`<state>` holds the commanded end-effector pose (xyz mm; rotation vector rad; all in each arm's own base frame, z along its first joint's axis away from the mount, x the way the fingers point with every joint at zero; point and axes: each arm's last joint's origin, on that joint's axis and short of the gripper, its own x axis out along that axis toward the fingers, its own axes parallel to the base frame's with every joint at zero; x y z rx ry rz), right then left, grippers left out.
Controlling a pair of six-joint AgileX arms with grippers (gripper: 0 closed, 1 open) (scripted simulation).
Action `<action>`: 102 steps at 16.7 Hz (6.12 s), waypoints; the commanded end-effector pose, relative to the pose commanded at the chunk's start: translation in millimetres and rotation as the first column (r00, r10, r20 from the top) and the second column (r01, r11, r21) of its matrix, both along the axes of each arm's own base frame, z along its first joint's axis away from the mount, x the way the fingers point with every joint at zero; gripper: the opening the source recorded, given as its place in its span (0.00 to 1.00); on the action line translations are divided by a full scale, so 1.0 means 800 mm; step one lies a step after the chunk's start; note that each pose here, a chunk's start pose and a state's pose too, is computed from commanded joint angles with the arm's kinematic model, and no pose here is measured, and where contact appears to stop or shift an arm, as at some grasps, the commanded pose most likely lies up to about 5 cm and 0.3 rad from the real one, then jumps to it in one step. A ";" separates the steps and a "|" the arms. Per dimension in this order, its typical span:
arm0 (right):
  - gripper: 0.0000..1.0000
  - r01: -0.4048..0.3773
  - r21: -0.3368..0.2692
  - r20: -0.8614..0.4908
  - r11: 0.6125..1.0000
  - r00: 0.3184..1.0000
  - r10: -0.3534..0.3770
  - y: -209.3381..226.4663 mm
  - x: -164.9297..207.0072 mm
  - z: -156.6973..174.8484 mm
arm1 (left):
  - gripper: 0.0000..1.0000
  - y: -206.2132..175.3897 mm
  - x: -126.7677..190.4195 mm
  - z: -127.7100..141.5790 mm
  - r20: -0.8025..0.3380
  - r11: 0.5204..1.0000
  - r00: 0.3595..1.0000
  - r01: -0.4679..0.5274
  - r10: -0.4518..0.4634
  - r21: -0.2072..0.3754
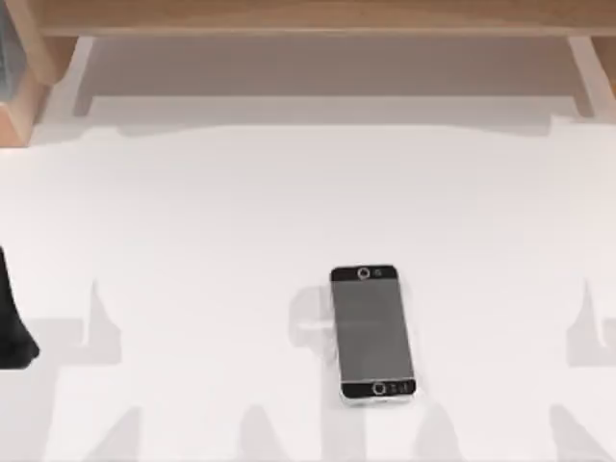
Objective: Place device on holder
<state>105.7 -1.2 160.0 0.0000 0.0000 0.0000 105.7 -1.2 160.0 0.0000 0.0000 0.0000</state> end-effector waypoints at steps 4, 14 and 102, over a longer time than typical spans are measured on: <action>1.00 -0.004 0.012 -0.047 1.000 0.999 0.004 0.001 0.002 -0.004 | 1.00 0.000 0.000 0.000 0.000 1.000 1.000 0.000 0.000 0.000; 1.00 0.021 0.166 -0.655 0.986 0.750 0.094 0.029 0.044 0.022 | 1.00 0.000 0.000 0.000 0.000 1.000 1.000 0.000 0.000 0.000; 0.00 -0.346 0.396 -0.667 0.851 0.528 0.525 0.122 0.345 0.157 | 1.00 0.000 0.000 0.000 0.000 1.000 1.000 0.000 0.000 0.000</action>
